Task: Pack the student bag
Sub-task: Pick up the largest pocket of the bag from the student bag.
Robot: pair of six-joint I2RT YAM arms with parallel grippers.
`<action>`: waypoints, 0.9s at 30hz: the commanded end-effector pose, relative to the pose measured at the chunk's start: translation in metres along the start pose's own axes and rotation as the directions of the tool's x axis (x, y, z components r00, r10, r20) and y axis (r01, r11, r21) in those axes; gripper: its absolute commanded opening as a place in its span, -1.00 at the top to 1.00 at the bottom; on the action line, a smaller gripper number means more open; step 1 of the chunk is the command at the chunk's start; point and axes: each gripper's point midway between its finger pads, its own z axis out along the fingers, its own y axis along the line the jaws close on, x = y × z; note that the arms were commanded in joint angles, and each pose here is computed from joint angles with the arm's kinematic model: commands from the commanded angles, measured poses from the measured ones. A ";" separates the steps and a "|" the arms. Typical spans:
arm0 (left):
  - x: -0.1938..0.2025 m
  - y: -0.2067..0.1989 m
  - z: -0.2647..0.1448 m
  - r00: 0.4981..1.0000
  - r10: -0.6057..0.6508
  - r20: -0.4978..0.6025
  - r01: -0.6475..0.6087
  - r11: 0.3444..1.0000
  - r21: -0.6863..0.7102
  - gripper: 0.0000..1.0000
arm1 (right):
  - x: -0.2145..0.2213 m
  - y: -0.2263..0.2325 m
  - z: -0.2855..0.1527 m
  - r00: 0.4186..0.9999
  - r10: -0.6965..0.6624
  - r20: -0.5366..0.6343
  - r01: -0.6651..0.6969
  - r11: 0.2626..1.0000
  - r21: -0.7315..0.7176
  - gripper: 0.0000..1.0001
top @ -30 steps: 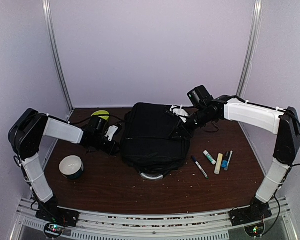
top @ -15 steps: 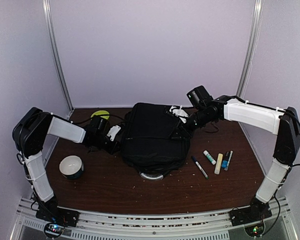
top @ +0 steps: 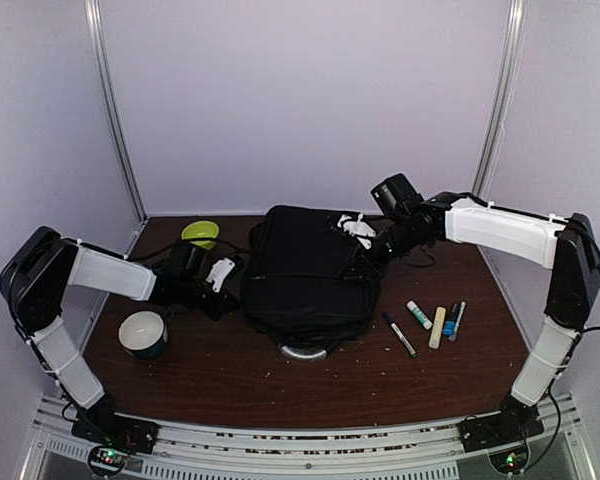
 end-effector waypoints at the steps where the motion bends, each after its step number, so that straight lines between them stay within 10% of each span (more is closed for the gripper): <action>1: 0.007 -0.022 -0.001 0.999 0.033 -0.014 -0.033 0.999 0.008 1.00 | 0.006 -0.007 0.014 0.999 -0.002 -0.045 0.003 1.000 0.019 -0.05; 19: 0.017 -0.004 0.000 0.998 -0.061 -0.024 0.060 0.997 -0.058 1.00 | 0.017 0.009 0.021 0.993 -0.042 -0.108 0.042 0.999 0.003 -0.07; 27: 0.009 0.012 -0.008 0.996 -0.087 0.007 0.087 0.992 -0.087 0.28 | 0.008 0.070 0.013 0.947 -0.310 -0.088 0.310 0.951 -0.013 -0.39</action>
